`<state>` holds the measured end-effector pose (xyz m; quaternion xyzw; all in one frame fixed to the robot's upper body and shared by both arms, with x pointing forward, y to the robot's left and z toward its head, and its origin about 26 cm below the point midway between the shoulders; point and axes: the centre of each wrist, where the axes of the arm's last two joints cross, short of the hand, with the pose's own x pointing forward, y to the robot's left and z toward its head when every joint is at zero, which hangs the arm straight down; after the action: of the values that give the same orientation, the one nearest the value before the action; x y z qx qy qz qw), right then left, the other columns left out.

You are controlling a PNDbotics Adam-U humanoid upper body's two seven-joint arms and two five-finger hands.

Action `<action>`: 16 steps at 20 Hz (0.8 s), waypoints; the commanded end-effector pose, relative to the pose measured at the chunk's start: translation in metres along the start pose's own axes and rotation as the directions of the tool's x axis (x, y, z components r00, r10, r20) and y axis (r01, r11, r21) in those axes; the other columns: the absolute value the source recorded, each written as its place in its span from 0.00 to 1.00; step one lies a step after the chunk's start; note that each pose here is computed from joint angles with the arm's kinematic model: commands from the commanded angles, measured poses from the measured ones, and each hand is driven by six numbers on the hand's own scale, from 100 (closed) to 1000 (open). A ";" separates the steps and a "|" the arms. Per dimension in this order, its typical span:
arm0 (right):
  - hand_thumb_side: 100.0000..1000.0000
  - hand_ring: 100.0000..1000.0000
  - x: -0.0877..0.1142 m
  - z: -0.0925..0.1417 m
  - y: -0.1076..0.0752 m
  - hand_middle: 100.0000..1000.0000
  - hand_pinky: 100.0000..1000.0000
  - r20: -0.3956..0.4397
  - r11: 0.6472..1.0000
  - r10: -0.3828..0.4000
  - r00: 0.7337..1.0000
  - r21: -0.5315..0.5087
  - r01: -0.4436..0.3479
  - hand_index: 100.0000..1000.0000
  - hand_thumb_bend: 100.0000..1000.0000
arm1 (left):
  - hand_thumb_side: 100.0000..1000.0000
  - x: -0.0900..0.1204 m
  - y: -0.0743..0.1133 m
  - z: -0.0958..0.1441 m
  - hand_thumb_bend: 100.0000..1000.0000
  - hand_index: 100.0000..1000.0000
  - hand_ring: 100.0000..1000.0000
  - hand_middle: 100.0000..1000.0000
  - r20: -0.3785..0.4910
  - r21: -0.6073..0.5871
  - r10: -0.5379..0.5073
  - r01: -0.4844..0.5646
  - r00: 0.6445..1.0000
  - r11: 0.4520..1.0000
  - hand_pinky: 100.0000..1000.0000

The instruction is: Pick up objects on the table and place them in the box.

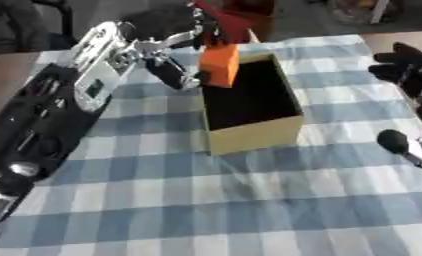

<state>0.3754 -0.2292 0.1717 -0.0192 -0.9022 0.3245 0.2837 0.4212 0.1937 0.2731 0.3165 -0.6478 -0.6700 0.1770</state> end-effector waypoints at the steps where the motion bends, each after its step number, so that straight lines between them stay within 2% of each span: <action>1: 0.55 0.82 0.006 -0.008 -0.004 0.83 0.86 0.030 1.000 0.018 0.999 0.006 -0.018 1.00 0.68 | 0.00 0.003 0.001 -0.003 0.21 0.81 0.50 0.47 0.019 -0.021 -0.024 0.024 1.000 0.999 0.64; 3: 0.55 0.82 0.006 -0.008 -0.003 0.83 0.86 0.031 1.000 0.017 0.999 0.008 -0.017 1.00 0.68 | 0.00 0.004 -0.003 -0.005 0.24 0.83 0.52 0.50 0.024 -0.034 -0.027 0.028 0.999 0.999 0.65; 5: 0.55 0.82 0.006 -0.008 -0.003 0.83 0.86 0.031 1.000 0.017 0.999 0.009 -0.017 1.00 0.68 | 0.07 0.005 -0.005 -0.006 0.29 0.85 0.57 0.57 0.028 -0.040 -0.033 0.034 0.999 0.999 0.67; 7: 0.55 0.82 0.005 -0.008 -0.003 0.83 0.86 0.031 1.000 0.016 0.999 0.011 -0.017 1.00 0.68 | 0.16 0.006 -0.006 -0.007 0.36 0.88 0.66 0.68 0.032 -0.040 -0.040 0.041 0.999 0.998 0.71; 8: 0.55 0.82 0.005 -0.008 -0.003 0.83 0.86 0.031 1.000 0.016 0.999 0.011 -0.016 1.00 0.68 | 0.27 0.006 -0.006 -0.007 0.45 0.89 0.71 0.75 0.034 -0.038 -0.043 0.045 0.998 0.998 0.74; 9: 0.55 0.82 0.005 -0.008 -0.003 0.83 0.86 0.030 1.000 0.016 0.999 0.010 -0.016 1.00 0.68 | 0.30 0.007 -0.006 -0.007 0.47 0.90 0.72 0.77 0.035 -0.032 -0.048 0.049 0.998 0.998 0.75; 11: 0.55 0.82 0.005 -0.008 -0.003 0.83 0.86 0.030 1.000 0.016 0.999 0.009 -0.016 1.00 0.68 | 0.42 0.007 -0.004 -0.006 0.55 0.93 0.77 0.84 0.035 -0.018 -0.057 0.058 0.998 0.998 0.79; 13: 0.55 0.82 0.005 -0.007 -0.003 0.83 0.86 0.029 1.000 0.015 0.999 0.008 -0.015 1.00 0.68 | 0.46 0.008 -0.001 -0.005 0.57 0.93 0.79 0.86 0.035 -0.004 -0.061 0.061 0.998 0.998 0.80; 16: 0.55 0.82 0.004 -0.006 -0.004 0.83 0.86 0.025 1.000 0.015 1.000 0.005 -0.016 1.00 0.68 | 0.48 0.008 0.004 -0.002 0.53 0.93 0.79 0.87 0.034 0.033 -0.058 0.057 0.998 0.998 0.81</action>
<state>0.3754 -0.2274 0.1711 -0.0157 -0.9021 0.3261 0.2822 0.4193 0.1814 0.2602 0.3112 -0.6434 -0.6823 0.1534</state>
